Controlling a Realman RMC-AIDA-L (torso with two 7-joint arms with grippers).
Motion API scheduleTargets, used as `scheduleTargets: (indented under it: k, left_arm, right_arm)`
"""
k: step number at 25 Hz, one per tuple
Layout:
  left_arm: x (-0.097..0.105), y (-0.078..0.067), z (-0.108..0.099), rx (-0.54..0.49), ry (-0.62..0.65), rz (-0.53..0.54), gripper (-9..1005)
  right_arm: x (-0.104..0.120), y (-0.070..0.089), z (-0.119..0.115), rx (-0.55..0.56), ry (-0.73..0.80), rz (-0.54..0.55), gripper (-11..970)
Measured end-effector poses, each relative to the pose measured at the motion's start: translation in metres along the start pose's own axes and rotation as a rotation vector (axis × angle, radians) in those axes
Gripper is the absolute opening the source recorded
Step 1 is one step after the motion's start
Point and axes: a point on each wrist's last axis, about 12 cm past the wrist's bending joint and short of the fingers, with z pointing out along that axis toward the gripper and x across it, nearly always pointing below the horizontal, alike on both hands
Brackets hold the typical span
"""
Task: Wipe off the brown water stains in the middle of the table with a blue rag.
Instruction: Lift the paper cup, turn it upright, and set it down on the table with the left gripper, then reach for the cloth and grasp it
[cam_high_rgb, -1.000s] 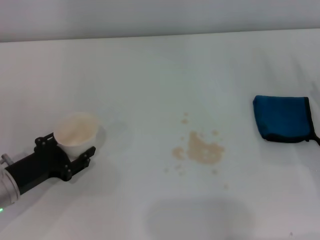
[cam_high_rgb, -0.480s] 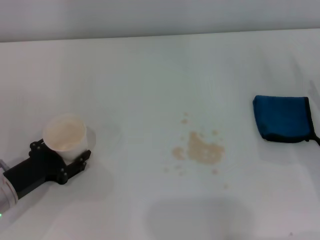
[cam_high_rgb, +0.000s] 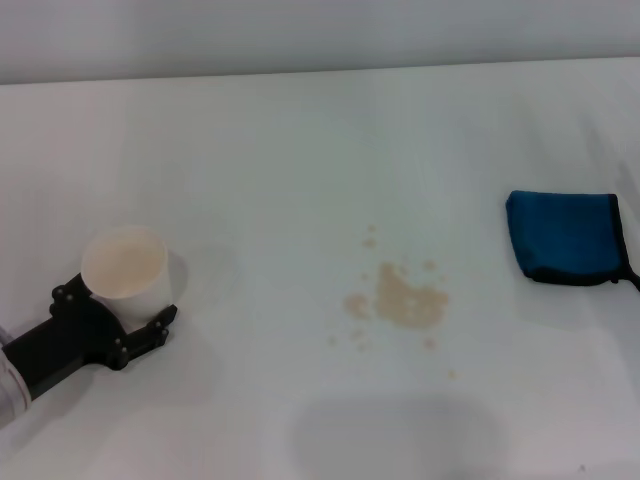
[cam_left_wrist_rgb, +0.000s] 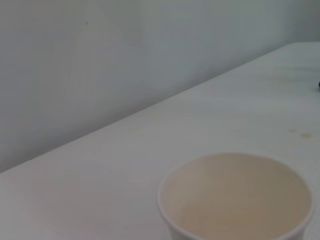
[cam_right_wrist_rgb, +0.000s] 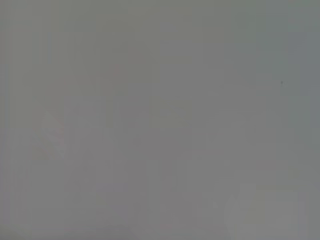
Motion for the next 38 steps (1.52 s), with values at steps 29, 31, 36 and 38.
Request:
scheduleTargets:
  k: [29, 31, 36, 38]
  left_arm:
    - [0.023, -0.036, -0.064, -0.115, -0.205, -0.203, 856]
    - [0.021, -0.038, -0.069, -0.129, -0.251, -0.225, 853]
    - [0.015, -0.041, -0.095, -0.231, -0.412, -0.279, 849]
    - [0.011, -0.039, -0.107, -0.279, -0.493, -0.279, 849]
  right_arm:
    - [0.001, -0.003, 0.001, 0.01, 0.016, -0.011, 870]
    - [0.002, -0.004, -0.001, 0.013, 0.019, -0.012, 869]
    - [0.003, -0.008, -0.009, 0.021, 0.013, -0.012, 869]
    - [0.004, -0.011, -0.014, 0.026, 0.01, -0.014, 869]
